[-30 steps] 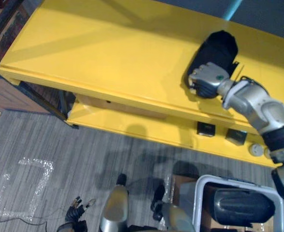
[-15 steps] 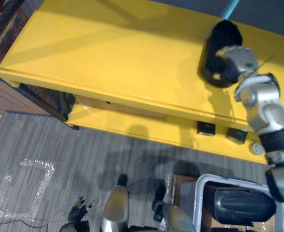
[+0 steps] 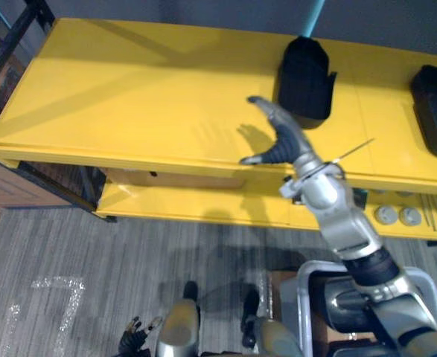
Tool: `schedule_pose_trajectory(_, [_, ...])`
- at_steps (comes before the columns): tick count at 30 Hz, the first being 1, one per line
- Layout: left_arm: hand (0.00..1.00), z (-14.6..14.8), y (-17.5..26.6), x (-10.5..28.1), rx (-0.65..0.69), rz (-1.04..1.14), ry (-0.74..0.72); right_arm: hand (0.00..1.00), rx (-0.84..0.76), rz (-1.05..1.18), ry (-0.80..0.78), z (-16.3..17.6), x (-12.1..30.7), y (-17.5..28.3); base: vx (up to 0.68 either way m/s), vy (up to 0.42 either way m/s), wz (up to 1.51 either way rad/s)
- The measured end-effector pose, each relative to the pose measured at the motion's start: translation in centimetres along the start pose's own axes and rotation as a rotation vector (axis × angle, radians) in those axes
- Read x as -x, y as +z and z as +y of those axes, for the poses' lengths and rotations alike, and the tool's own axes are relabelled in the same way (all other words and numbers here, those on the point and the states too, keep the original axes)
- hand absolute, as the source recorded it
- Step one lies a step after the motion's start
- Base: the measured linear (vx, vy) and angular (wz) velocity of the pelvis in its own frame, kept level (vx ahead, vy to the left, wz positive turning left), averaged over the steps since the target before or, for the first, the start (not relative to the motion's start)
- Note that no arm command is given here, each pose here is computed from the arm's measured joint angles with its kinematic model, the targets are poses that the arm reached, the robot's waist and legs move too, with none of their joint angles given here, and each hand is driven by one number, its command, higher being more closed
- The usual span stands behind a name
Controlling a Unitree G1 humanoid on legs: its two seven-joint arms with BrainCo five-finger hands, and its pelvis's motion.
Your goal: Walk over and take plastic housings, then place them on the shelf
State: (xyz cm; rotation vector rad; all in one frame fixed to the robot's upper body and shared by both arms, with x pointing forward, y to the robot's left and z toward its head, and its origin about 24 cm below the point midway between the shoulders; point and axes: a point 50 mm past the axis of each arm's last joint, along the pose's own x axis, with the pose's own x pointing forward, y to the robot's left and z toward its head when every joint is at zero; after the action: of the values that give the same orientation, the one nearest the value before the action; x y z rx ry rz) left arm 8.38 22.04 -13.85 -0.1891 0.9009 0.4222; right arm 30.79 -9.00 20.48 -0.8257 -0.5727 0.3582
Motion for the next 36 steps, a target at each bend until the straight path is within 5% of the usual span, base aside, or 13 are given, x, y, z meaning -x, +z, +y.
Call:
schedule_pose_trajectory(8, [0.00, -0.5, 0.6, -0.1, -0.002, -0.017, -0.042, 0.00, -0.317, 0.144, -0.040, 0.4, -3.5, -3.7, -0.02, -0.010, 0.30])
schedule_pose_trajectory(16, [0.00, -1.0, 1.0, -0.2, 0.011, -0.014, -0.055, 0.00, -0.590, 0.275, -0.438, -3.0, -4.9, -6.1, -0.03, -0.002, 0.12])
schedule_pose_trajectory(27, [0.00, -2.1, 1.3, -0.3, 0.048, -0.017, -0.071, 0.00, -0.633, 0.354, -0.758, -5.7, -4.5, -7.2, 0.02, -0.010, 0.06])
schedule_pose_trajectory(36, [0.00, -3.0, 1.3, -0.4, 0.033, -0.015, -0.101, 0.00, -0.639, 0.403, -0.819, -6.3, -4.0, -8.3, 0.00, 0.000, 0.00])
